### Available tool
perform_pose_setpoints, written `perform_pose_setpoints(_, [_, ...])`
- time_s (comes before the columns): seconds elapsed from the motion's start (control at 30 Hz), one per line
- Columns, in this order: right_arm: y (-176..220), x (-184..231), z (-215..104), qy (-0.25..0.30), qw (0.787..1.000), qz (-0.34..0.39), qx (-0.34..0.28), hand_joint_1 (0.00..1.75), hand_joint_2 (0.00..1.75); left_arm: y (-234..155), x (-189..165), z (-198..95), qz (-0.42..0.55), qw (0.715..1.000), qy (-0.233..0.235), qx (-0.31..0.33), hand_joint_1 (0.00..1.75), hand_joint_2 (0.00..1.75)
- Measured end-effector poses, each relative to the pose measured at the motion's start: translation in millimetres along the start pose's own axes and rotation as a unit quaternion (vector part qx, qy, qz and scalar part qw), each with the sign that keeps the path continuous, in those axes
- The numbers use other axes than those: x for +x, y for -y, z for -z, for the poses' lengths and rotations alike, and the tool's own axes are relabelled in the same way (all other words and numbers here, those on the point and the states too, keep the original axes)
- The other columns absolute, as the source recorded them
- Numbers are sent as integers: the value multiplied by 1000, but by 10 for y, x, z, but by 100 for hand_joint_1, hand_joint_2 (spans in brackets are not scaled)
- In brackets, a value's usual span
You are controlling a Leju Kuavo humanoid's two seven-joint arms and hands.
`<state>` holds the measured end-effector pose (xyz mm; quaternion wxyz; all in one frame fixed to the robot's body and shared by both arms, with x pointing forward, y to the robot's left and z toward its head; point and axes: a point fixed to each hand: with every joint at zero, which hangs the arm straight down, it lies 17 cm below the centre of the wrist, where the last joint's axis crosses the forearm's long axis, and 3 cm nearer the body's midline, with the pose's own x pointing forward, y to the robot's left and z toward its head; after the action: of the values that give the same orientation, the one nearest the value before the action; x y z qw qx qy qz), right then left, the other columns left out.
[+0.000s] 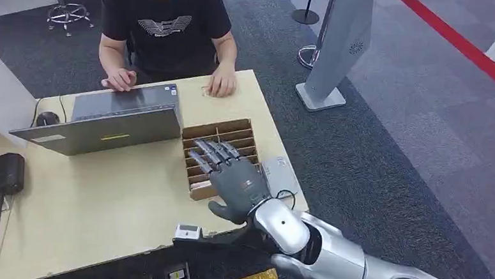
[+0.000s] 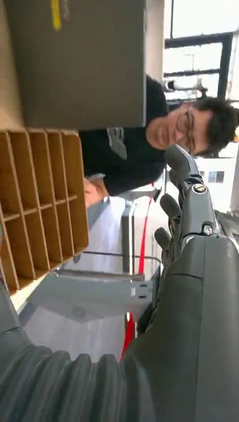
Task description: Pass the card to the sensor for recognition and then transmit it.
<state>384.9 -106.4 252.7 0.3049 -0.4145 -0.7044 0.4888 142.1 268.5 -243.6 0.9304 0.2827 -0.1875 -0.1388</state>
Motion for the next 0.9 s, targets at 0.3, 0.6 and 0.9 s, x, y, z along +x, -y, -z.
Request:
perform_pose_setpoints(0.3, [-66, 171, -52, 22, 999, 33, -2, 0, 175, -1, -7, -1, 5, 1000, -2, 1, 0, 175])
perform_pose_setpoints(0.6, [-164, -31, -65, -11, 998, 21, -58, 0, 175, -9, 12, 2, 19, 1000, 5, 2, 0, 175])
perform_pose_setpoints(0.9, [-444, -456, -136, -80, 995, 20, -58, 0, 175, -17, 7, 7, 15, 1000, 3, 3, 0, 175])
